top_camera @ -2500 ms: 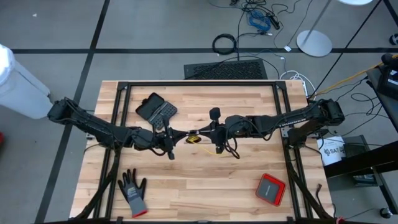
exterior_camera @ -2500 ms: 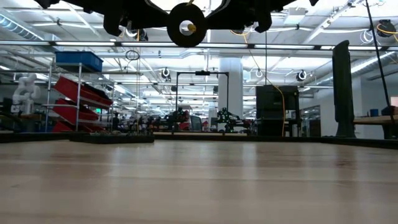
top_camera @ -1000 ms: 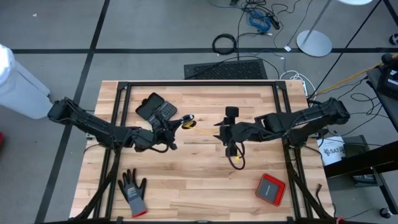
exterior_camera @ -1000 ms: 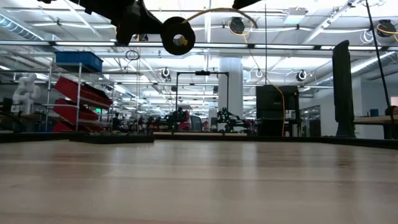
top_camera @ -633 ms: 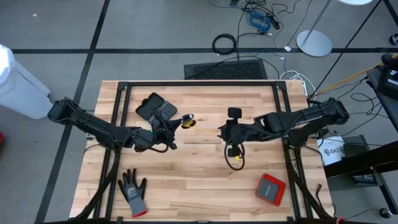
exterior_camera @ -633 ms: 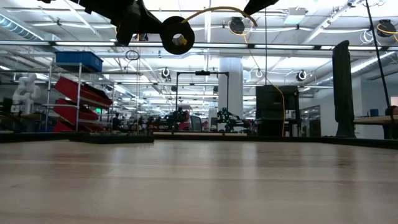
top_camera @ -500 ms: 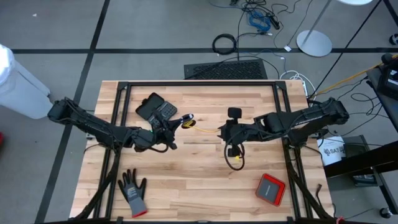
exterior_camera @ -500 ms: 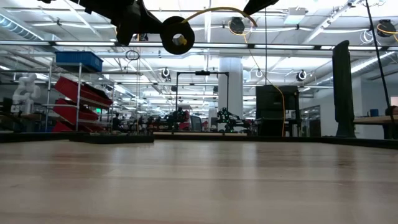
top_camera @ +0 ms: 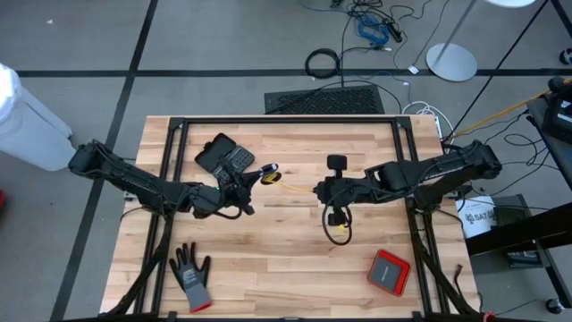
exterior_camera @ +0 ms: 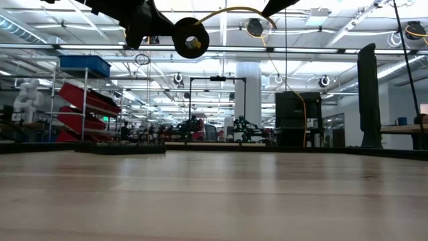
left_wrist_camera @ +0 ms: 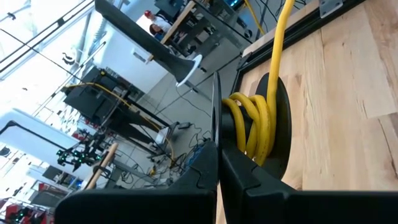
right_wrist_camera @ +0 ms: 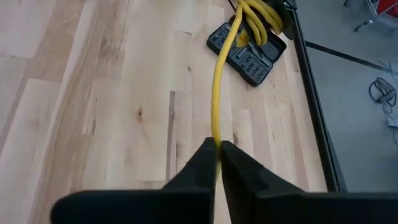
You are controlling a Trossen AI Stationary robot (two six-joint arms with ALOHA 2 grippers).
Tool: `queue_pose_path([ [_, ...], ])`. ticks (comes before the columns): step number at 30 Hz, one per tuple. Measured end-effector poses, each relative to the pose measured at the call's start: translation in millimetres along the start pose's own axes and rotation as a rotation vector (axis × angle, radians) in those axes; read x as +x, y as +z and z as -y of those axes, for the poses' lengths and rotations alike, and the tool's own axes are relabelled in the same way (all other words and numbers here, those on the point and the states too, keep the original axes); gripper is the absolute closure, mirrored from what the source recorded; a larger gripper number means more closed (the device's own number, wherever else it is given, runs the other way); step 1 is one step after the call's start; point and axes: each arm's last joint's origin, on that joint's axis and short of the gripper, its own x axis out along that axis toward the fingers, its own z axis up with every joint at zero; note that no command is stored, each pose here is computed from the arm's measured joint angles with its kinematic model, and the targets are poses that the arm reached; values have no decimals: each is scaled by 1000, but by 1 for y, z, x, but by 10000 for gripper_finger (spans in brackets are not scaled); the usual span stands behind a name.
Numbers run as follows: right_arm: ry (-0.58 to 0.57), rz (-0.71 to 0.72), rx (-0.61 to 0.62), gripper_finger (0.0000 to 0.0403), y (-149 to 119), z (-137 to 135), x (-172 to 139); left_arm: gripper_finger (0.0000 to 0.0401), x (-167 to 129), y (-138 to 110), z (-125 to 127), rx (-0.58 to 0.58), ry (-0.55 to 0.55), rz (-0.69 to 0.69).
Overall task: Coil cords
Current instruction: Uncoil the yellow wire from the spool
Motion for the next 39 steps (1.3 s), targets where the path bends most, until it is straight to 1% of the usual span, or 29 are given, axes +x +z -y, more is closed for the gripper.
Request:
queue_pose_path([
  [5, 21, 1, 33, 348, 0, -1, 0, 400, 0, 0, 0, 0, 0, 0],
  [12, 13, 1, 51, 258, 0, 0, 0, 400, 0, 0, 0, -5, 2, 4],
  [14, 13, 1, 48, 243, 0, 0, 0, 400, 0, 1, 0, -8, 1, 7],
  [17, 13, 1, 47, 238, 0, 0, 0, 400, 0, 1, 0, -8, 0, 7],
  [19, 13, 0, 44, 244, 0, 0, 0, 400, 0, 1, 0, -7, 0, 8],
  [22, 13, -1, 36, 264, 0, 0, 1, 400, 0, 1, 0, -7, -1, 8],
  [31, 14, -25, 24, 356, -2, 2, 2, 400, 0, 2, -1, -24, 1, 25],
  [34, 9, -30, 21, 374, -3, 4, 2, 400, 0, 4, -2, -40, -10, 51],
  [39, 6, -33, 4, 397, -3, 5, 3, 400, 0, 4, -2, -45, -9, 56],
])
